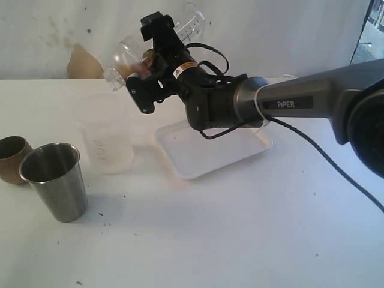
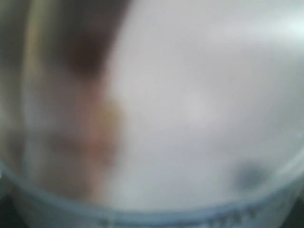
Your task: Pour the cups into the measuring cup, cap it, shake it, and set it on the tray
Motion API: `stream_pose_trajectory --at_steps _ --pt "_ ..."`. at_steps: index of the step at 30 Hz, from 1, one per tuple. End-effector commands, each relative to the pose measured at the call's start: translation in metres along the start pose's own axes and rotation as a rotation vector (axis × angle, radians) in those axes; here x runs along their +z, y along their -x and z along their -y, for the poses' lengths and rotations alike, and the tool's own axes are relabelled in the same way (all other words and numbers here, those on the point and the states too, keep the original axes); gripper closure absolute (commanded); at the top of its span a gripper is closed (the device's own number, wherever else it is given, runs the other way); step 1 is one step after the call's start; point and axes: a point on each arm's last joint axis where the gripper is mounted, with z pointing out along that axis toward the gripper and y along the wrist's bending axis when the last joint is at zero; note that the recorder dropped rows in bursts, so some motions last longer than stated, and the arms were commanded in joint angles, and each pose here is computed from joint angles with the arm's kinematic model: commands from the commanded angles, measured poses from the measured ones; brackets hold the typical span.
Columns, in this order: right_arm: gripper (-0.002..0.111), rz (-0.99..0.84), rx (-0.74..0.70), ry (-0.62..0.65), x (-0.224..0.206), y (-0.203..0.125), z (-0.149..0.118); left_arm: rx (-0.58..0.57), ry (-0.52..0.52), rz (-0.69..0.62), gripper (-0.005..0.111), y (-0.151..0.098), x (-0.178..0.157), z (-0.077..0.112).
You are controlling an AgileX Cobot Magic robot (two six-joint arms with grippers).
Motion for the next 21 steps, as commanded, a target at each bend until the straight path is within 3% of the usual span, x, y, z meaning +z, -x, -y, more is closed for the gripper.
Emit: stream_pose_trajectory --at_steps 1,21 --pt "0.108 -0.030 -0.054 -0.108 0.0012 -0.0060 0.0134 -0.001 -0.002 -0.003 0.107 -0.0015 0.0002 0.0003" --pt "0.108 -0.009 -0.110 -0.164 0.0011 -0.0024 0.0150 -0.001 -0.002 -0.003 0.107 -0.0015 0.0002 0.0003"
